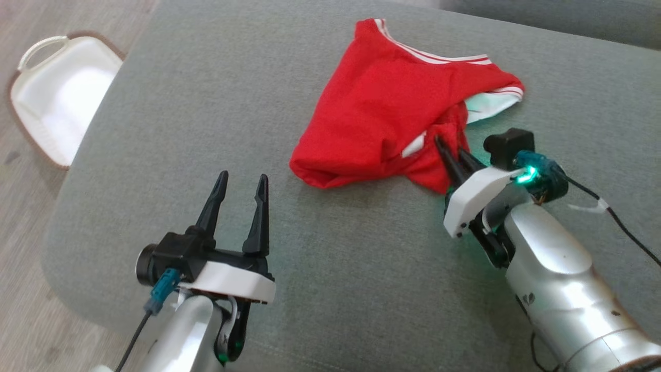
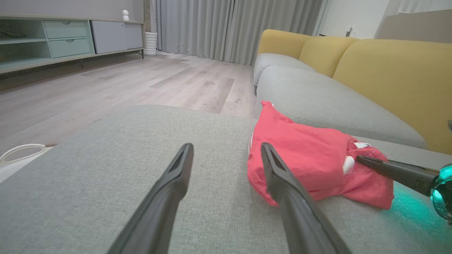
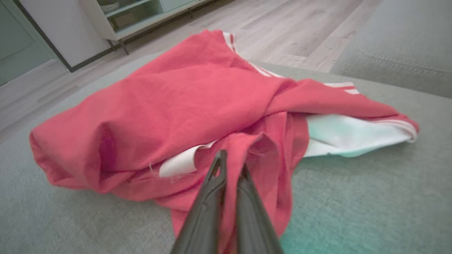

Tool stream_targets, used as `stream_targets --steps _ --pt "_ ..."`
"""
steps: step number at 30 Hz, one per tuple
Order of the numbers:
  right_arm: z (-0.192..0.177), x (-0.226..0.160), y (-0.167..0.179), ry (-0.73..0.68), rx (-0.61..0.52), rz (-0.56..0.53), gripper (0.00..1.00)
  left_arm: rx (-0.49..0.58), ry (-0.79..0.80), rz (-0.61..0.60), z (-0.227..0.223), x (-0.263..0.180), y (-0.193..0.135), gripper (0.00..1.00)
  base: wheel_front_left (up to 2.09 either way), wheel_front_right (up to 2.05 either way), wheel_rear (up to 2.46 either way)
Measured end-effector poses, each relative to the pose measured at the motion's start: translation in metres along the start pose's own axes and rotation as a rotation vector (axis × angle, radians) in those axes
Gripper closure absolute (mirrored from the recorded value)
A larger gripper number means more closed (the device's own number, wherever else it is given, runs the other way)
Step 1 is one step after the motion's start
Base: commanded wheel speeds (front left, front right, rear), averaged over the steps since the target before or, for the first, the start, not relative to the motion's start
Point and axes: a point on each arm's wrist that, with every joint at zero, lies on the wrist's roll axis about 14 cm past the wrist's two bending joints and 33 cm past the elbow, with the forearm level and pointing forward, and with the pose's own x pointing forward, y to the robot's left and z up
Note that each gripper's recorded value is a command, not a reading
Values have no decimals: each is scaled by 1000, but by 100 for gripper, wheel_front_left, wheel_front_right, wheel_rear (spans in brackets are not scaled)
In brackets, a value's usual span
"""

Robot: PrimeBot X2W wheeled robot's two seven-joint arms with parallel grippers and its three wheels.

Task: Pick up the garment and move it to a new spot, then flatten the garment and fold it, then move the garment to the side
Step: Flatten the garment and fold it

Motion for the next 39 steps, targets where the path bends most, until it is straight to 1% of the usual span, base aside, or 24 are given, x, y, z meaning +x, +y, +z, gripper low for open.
stream_targets --steps 3,6,9,12,16,18,22,26,27,28,30,33,36,39 --pt "16 -4 -7 -74 9 -21 100 1 -6 -13 1 3 -3 0 0 0 0" --pt "31 -16 -24 -157 50 -76 100 2 -18 -29 5 8 -8 0 0 0 0" --pt "46 -36 -52 -232 82 -159 100 2 -31 -60 8 13 -17 0 0 0 0" --pt "51 -68 -92 -290 114 -281 100 2 -41 -97 10 18 -29 0 0 0 0" --pt "28 -127 -148 -297 166 -485 100 1 -47 -159 11 24 -49 0 0 0 0" --pt "11 -155 -164 -280 187 -569 100 1 -55 -190 13 27 -59 0 0 0 0" --pt "-22 -197 -178 -221 228 -693 100 2 -66 -244 16 31 -77 0 0 0 0" --pt "-44 -221 -178 -157 244 -770 100 -3 -68 -270 17 31 -87 0 0 0 0" --pt "-45 -224 -177 -158 246 -783 19 -1 -66 -274 16 31 -88 0 0 0 0" --pt "-42 -227 -175 -168 239 -789 0 1 -65 -278 15 30 -89 0 0 0 0" --pt "-33 -227 -169 -192 210 -784 0 0 -68 -285 16 29 -92 0 0 0 0" --pt "-8 -223 -156 -264 128 -745 0 -2 -76 -290 19 29 -94 0 0 0 0" --pt "17 -210 -124 -348 50 -641 0 -4 -80 -296 20 27 -96 0 0 0 0" --pt "29 -196 -82 -404 15 -519 0 -3 -83 -309 21 24 -98 0 0 0 0"
